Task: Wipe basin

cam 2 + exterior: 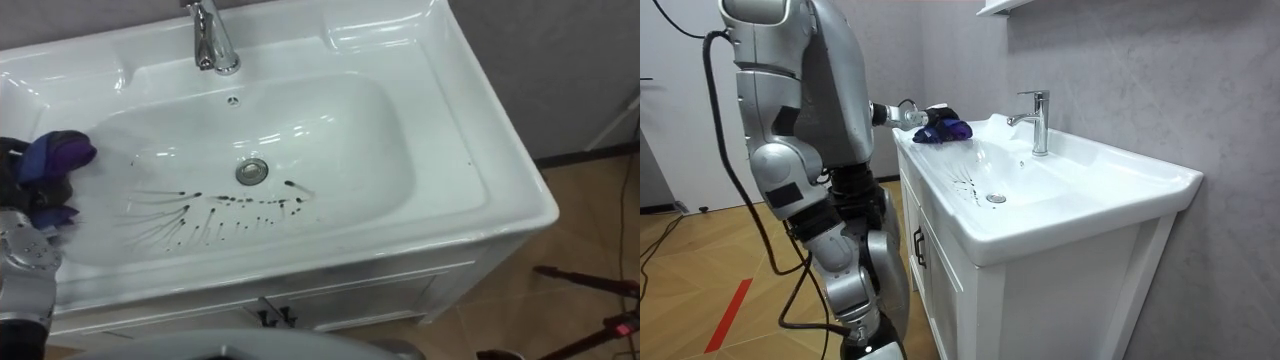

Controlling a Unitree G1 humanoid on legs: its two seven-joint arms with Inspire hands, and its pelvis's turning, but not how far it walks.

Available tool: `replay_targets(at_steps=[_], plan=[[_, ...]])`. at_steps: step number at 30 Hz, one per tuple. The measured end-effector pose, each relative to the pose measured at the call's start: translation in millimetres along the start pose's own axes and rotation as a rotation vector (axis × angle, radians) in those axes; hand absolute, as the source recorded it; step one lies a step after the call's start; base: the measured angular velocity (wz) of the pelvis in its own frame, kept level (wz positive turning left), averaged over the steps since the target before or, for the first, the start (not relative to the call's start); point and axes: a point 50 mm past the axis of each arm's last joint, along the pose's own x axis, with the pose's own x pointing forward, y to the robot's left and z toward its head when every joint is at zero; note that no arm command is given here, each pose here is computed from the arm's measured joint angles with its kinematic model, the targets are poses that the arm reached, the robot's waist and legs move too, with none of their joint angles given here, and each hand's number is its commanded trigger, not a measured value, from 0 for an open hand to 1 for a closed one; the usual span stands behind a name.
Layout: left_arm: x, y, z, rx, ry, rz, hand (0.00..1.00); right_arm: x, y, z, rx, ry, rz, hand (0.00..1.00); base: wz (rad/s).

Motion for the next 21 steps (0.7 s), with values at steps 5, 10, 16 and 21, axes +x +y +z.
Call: replay_targets(at_steps=[5, 10, 16, 21], plan=[[-0.3, 2.0, 7, -0.019, -0.028, 0.014, 1.0, 0, 4, 3, -0.019, -0.013, 0.017, 0.0, 0.08], [-1.8, 0.0, 9, -0.032, -0.037, 0.016, 1.0, 1, 7, 3, -0.042, -0.025, 0.027, 0.0, 0.02], [-3.9, -3.6, 12, -0.037, -0.064, 0.024, 1.0, 1, 10, 5, -0.051, -0.052, 0.037, 0.0, 0.05], [-5.3, -4.3, 18, -0.052, -0.09, 0.024, 1.0, 1, 11, 8, -0.059, -0.07, 0.053, 0.0, 0.14]])
